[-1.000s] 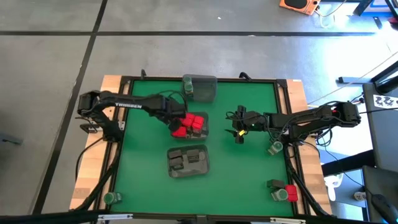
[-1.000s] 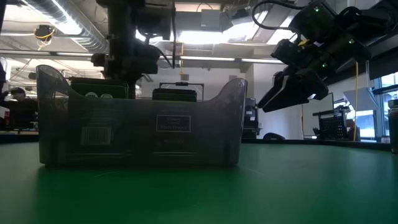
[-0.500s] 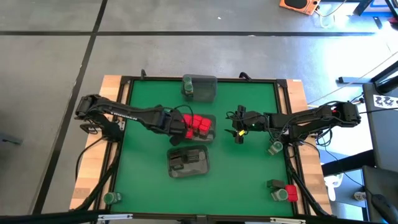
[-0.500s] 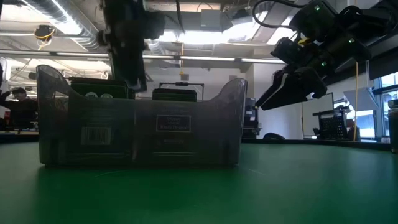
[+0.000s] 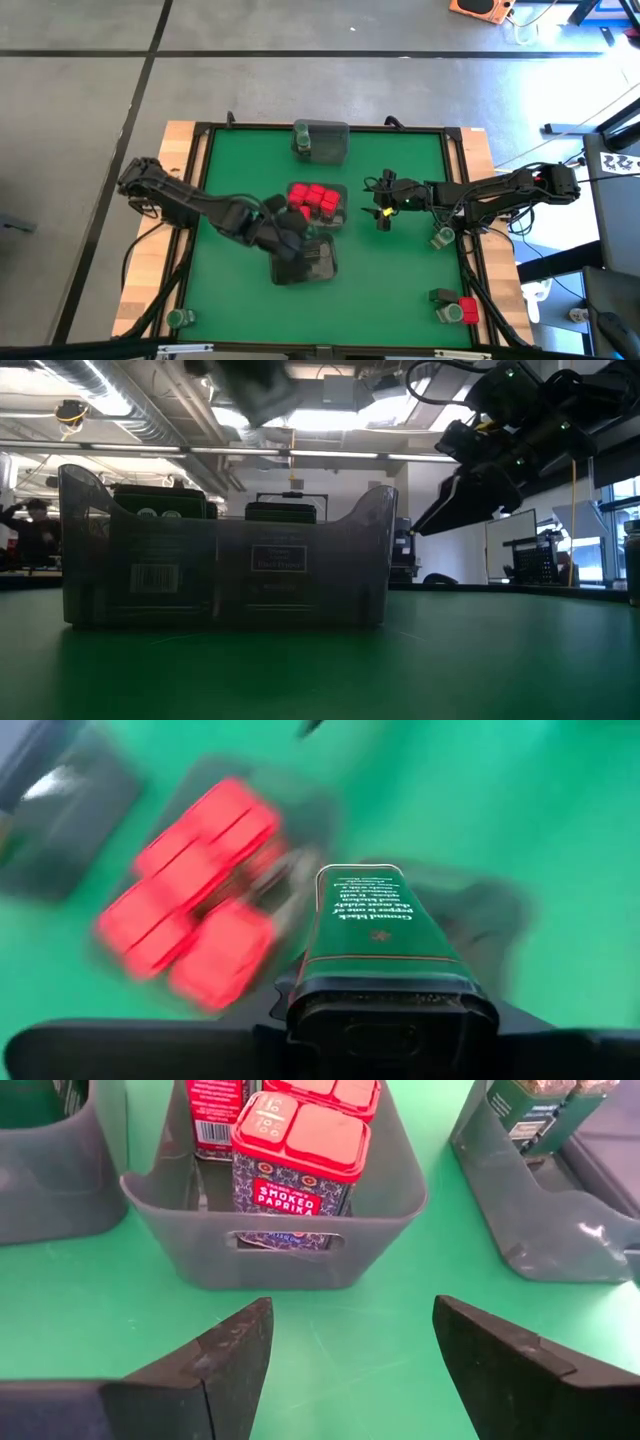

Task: Sort spices by type
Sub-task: Put the black seasoning can into the bottom gray bin

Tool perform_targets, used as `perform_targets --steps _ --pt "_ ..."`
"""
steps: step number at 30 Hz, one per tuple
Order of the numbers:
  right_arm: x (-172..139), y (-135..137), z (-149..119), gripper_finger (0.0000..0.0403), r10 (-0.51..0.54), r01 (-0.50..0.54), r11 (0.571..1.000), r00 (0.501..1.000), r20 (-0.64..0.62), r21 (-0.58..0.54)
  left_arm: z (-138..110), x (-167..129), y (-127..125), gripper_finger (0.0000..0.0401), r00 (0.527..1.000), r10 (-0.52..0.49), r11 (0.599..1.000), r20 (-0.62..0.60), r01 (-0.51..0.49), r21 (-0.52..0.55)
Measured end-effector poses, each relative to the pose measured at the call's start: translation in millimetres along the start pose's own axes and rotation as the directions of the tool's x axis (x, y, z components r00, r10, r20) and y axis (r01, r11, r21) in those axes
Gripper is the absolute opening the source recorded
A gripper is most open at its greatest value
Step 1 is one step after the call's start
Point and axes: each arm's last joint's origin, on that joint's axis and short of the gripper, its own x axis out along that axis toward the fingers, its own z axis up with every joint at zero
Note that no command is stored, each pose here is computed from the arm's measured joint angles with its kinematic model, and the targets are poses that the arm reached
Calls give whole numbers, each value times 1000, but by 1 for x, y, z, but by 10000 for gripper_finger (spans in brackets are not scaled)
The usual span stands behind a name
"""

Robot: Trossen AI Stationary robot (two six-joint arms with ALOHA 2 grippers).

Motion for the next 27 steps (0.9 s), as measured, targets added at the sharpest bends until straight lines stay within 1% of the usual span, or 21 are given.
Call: perform_targets --steps 2,5,8,11,16,22,27 --pt "0 0 0 276 7 -7 1000 1000 0 25 1 1 -13 106 997 -54 998 53 54 11" --pt "0 2 -1 276 61 -61 997 998 -6 45 -2 9 -33 99 990 -107 994 87 105 33" --pt "0 4 -1 276 119 -119 991 993 -2 60 -10 27 -50 99 988 -149 988 46 147 43" --pt "0 5 -1 276 153 -152 985 988 -2 79 -19 48 -61 103 990 -140 990 -19 141 20" --pt "0 5 -3 276 164 -161 982 986 -20 103 -26 68 -69 100 983 -154 988 -103 154 -9" --pt "-1 5 -5 276 166 -161 981 985 -39 105 -39 83 -65 106 977 -68 998 -202 69 -5" --pt "-1 5 -5 276 167 -162 981 985 -42 105 -46 101 -67 119 974 -42 998 -224 49 25"
